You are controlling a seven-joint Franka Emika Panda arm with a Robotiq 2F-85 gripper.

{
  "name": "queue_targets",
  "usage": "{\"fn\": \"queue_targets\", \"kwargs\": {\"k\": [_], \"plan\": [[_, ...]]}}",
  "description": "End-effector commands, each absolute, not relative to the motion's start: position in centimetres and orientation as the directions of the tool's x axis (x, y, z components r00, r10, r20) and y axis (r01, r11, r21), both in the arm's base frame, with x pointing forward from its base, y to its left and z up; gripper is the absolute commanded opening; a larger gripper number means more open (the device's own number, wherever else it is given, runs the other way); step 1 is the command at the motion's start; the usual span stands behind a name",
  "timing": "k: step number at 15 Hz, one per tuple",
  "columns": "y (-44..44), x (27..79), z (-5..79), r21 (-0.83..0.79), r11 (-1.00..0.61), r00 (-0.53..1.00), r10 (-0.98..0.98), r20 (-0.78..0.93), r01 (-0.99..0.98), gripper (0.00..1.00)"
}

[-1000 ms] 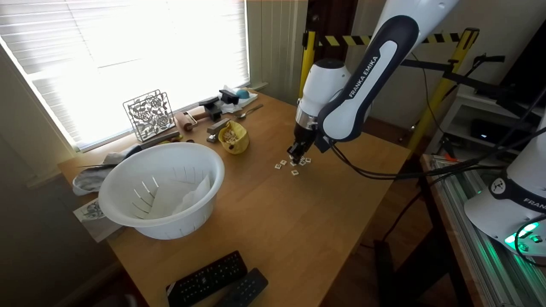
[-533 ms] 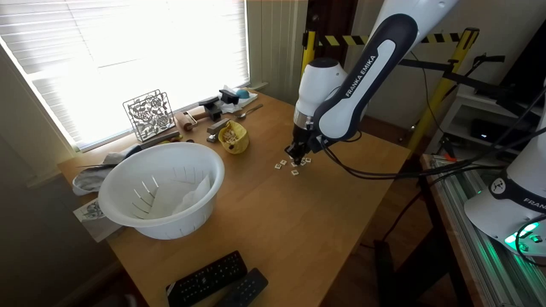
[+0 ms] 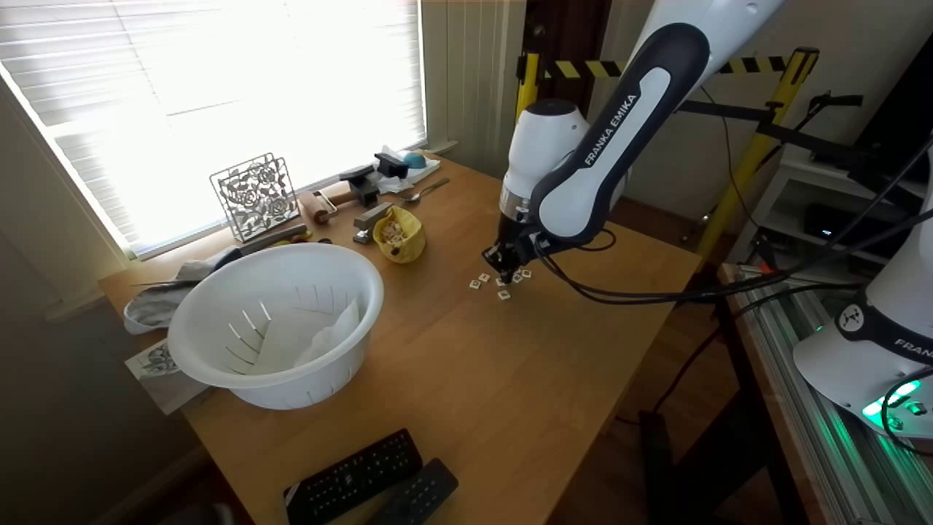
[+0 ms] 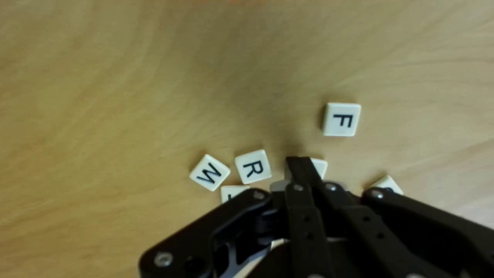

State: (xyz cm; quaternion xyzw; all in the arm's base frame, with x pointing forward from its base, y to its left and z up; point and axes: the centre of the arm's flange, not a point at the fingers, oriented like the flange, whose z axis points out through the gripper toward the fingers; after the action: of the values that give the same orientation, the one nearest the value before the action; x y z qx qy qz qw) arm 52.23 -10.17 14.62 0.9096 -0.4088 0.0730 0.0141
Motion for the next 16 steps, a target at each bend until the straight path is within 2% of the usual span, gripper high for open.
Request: {"fn": "queue_targets", "kwargs": {"k": [1, 10, 16], "plan": [[-9.2, 52.5, 13.2, -0.04, -0.633, 0.626, -0.772, 0.11, -0.773, 0.0], [-9.4, 52.1, 17.2, -0.057, -0.71, 0.699, -0.703, 0.133, -0.702, 0.0], [-9.2, 52.8, 17.1, -0.044, -0.873, 0.858, -0.486, 0.167, -0.486, 0.0]]}}
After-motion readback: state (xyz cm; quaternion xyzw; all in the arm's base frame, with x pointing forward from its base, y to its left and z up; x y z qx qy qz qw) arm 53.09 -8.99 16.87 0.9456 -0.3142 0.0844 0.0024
